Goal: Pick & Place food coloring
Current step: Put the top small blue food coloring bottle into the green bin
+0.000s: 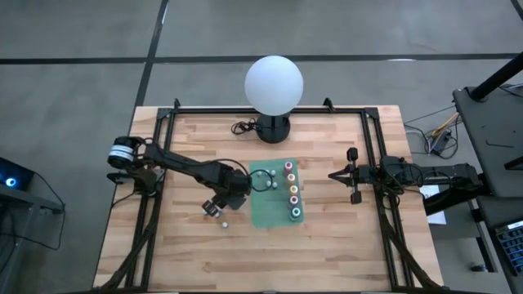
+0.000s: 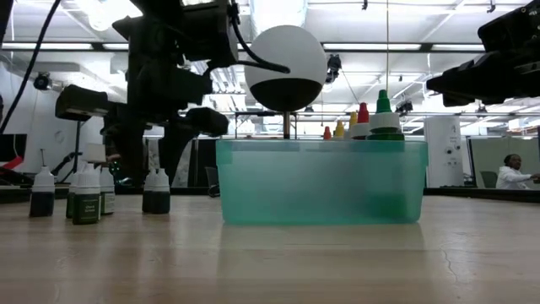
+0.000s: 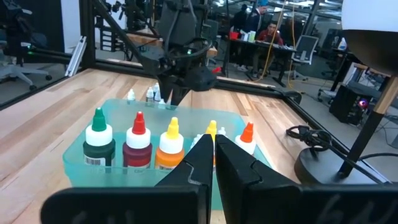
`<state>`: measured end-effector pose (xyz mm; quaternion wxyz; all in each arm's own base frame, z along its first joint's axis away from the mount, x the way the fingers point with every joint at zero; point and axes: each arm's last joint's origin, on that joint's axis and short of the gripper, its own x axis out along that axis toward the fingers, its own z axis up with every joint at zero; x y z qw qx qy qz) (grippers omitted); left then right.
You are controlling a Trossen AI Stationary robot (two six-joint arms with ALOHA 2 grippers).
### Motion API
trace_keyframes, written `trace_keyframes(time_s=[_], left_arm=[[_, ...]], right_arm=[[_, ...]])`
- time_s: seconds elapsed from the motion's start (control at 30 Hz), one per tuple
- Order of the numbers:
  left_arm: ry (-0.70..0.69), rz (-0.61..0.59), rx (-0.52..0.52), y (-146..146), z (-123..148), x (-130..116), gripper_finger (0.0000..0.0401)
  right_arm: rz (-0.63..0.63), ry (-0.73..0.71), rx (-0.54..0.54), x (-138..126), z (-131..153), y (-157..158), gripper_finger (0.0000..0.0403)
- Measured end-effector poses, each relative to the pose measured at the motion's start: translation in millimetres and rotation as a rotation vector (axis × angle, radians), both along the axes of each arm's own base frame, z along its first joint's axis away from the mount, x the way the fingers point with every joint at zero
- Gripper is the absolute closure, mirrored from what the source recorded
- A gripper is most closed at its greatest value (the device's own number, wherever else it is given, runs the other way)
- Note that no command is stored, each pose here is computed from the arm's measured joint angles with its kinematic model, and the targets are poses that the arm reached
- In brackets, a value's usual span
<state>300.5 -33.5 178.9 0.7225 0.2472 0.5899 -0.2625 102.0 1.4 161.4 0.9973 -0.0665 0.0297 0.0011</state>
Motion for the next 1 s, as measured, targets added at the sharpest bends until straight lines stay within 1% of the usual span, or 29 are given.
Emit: trace_keyframes(time_s=[0.7, 0.8, 1.0], left_arm=[[0.003, 0.003, 0.0, -0.1, -2.1, 1.2, 0.028], [0.002, 0.003, 0.0, -0.1, -2.1, 1.2, 0.0291], [0.003, 0.003, 0.0, -0.1, -2.1, 1.2, 0.0334]], right_arm=[[0.0, 0.001, 0.0, 0.0, 0.0, 0.0, 0.0394], [0.0, 0.001, -0.001, 0.0, 0.0, 0.0, 0.0394], [0.0, 0.001, 0.0, 0.0, 0.0, 0.0, 0.0394]])
